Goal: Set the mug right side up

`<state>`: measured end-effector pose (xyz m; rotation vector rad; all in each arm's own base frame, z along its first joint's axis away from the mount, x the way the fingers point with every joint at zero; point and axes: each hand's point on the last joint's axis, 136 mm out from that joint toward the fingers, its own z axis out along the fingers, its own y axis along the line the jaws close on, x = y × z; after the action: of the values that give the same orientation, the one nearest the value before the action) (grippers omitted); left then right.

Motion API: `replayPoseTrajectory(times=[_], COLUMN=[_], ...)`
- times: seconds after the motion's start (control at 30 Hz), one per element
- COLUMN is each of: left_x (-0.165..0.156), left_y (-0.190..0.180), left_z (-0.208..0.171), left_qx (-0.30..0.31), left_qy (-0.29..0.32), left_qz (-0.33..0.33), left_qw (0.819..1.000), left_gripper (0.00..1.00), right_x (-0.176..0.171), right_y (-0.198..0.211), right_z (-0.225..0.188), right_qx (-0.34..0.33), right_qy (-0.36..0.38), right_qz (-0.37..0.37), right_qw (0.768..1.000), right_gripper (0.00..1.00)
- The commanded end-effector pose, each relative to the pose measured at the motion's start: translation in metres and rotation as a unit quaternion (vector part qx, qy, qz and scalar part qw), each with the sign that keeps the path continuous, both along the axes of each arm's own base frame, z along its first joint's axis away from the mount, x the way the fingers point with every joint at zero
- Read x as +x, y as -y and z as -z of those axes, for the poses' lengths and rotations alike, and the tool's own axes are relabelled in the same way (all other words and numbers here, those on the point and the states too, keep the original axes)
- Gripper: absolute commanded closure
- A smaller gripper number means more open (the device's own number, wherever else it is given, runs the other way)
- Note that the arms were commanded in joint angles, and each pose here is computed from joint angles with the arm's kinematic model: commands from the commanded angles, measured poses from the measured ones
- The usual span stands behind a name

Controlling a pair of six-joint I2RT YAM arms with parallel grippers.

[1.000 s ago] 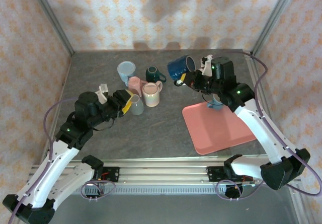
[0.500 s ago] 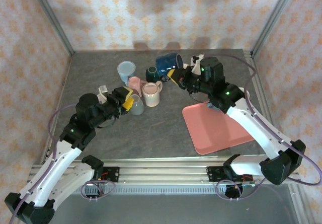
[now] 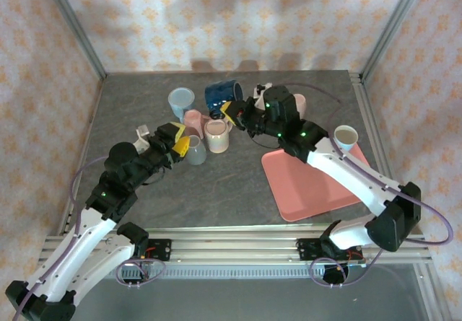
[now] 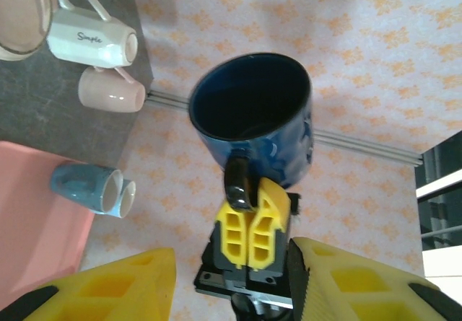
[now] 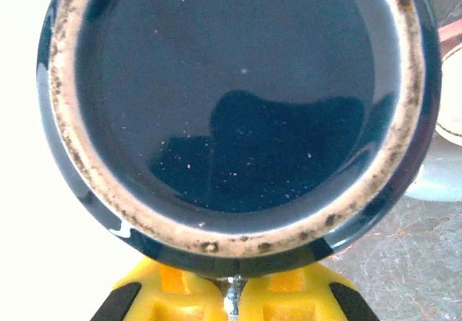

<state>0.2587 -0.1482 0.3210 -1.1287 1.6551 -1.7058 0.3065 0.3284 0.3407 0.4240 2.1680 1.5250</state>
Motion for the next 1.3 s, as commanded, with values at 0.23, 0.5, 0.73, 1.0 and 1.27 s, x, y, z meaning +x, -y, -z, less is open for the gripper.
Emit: replayPoseTrajectory(times=[0.23, 0.5, 0.73, 1.0, 1.27], left_x=[0.019, 0.032, 0.036, 0.043, 0.055], left_y=[0.024, 0.034, 0.048, 0.050, 0.050], left_z=[-0.021, -0.030, -0.027, -0.026, -0.026], left_qx=[0.003, -0.014, -0.005, -0.010, -0.022], left_qy=[0.008, 0.015, 0.003, 0.000, 0.003], left_qz=[0.022, 0.017, 0.035, 0.025, 0.006], left_qw=[1.000, 1.000, 0.999, 1.000, 1.000], left_gripper=[0.51, 0.50, 0.50, 0.52, 0.67], right_x=[-0.003, -0.007, -0.010, -0.015, -0.021], right_y=[-0.011, -0.012, -0.011, -0.014, -0.014], right_z=[-0.066, -0.062, -0.067, -0.066, -0.071], right_qx=[0.080, 0.081, 0.091, 0.095, 0.096], right_qy=[0.071, 0.062, 0.066, 0.064, 0.068], right_qz=[-0.008, -0.015, -0.017, -0.028, -0.039], right_qw=[0.994, 0.995, 0.994, 0.993, 0.992], right_gripper=[1.00, 1.00, 1.00, 1.00, 1.00])
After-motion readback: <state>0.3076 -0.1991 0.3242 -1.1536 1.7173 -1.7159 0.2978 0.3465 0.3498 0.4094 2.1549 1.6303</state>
